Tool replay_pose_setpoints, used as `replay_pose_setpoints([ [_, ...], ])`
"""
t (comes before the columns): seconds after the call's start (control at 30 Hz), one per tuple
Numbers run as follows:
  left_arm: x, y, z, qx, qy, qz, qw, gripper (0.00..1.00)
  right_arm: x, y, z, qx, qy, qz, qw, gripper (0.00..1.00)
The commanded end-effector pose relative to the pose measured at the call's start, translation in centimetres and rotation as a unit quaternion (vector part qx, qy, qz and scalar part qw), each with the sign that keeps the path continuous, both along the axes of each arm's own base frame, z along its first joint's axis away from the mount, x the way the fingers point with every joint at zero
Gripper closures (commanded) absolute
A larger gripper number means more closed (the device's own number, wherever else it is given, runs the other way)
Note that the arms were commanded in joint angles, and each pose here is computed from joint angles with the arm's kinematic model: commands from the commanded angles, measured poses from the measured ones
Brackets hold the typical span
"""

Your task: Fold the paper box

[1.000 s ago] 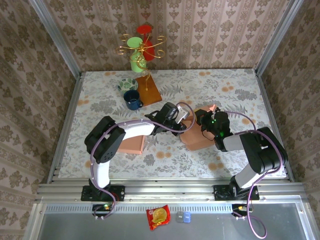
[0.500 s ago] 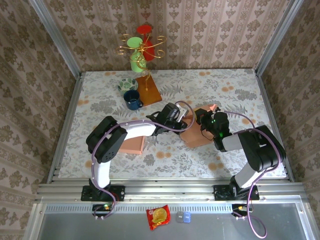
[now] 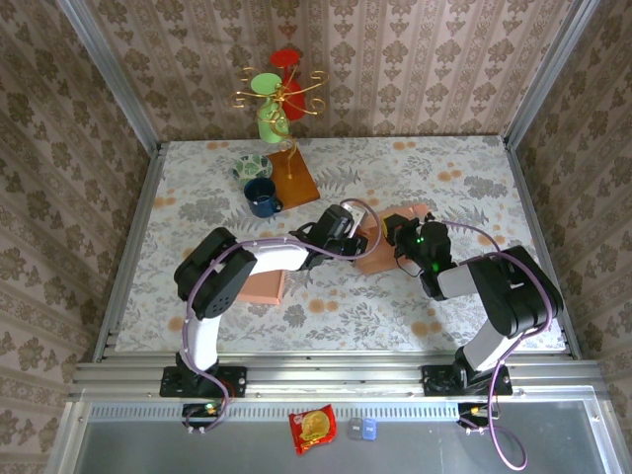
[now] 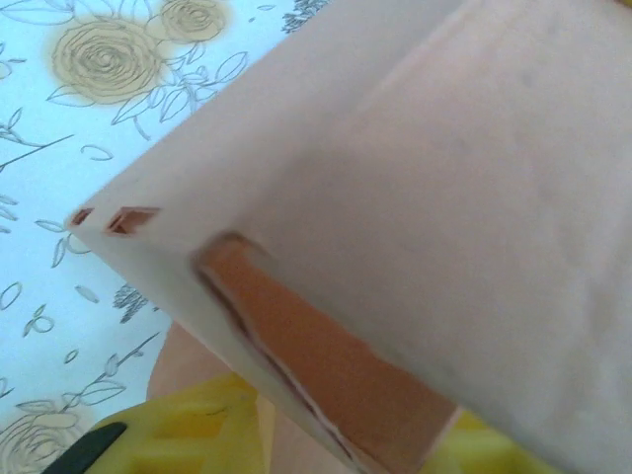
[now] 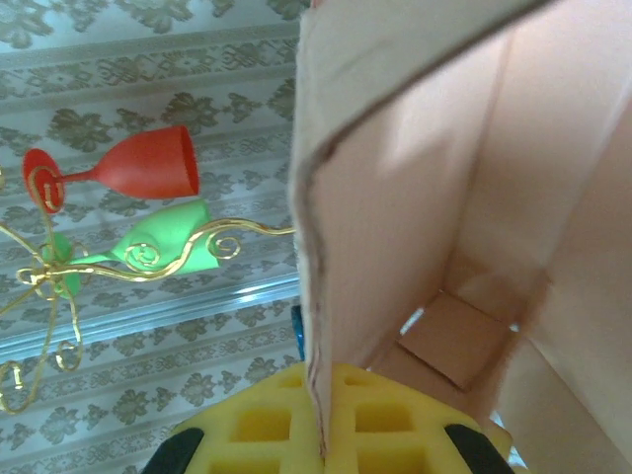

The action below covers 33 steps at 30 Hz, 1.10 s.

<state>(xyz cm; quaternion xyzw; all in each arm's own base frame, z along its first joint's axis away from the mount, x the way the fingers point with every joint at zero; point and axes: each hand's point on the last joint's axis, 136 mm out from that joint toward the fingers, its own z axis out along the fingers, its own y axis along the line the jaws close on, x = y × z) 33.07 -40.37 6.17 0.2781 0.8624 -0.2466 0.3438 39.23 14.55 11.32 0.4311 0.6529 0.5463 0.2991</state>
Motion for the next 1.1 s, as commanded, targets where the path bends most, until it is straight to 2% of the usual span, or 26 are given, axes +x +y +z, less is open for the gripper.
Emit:
replay_pose_setpoints([
  [0.0, 1.5, 0.3, 1.6, -0.020, -0.039, 0.011, 0.999, 0.73, -1.3, 0.6, -3.1, -0.024, 0.078, 0.022, 0.996, 1.00],
  [0.17, -0.1, -0.1, 3.1, -0.029, -0.042, -0.027, 0.998, 0.72, -1.8, 0.0, -1.8, -0.043, 0.100, 0.007, 0.994, 1.00],
  [0.33, -4.1, 0.9, 5.7, -0.045, -0.041, -0.063, 0.996, 0.67, -4.0, -1.4, 0.7, -0.080, 0.130, -0.012, 0.988, 1.00],
  [0.53, -10.1, 4.4, 9.4, -0.078, -0.014, -0.105, 0.991, 0.60, -7.6, -3.2, 3.5, -0.103, 0.183, -0.029, 0.977, 1.00],
  [0.63, -11.4, 6.5, 12.0, -0.090, -0.024, -0.104, 0.990, 0.59, -8.9, -3.4, 3.9, -0.103, 0.212, -0.032, 0.971, 1.00],
  [0.8, -9.8, 8.7, 12.3, -0.095, -0.009, -0.074, 0.993, 0.60, -6.8, -2.4, 3.2, -0.079, 0.203, -0.037, 0.975, 1.00],
  [0.9, -8.6, 8.6, 10.5, -0.078, 0.013, -0.070, 0.994, 0.61, -4.3, -1.5, 3.5, -0.069, 0.171, -0.035, 0.982, 1.00],
  [1.07, -6.7, 7.9, 7.2, -0.057, 0.014, -0.056, 0.997, 0.62, -1.2, -0.6, 4.0, -0.077, 0.094, -0.018, 0.992, 1.00],
])
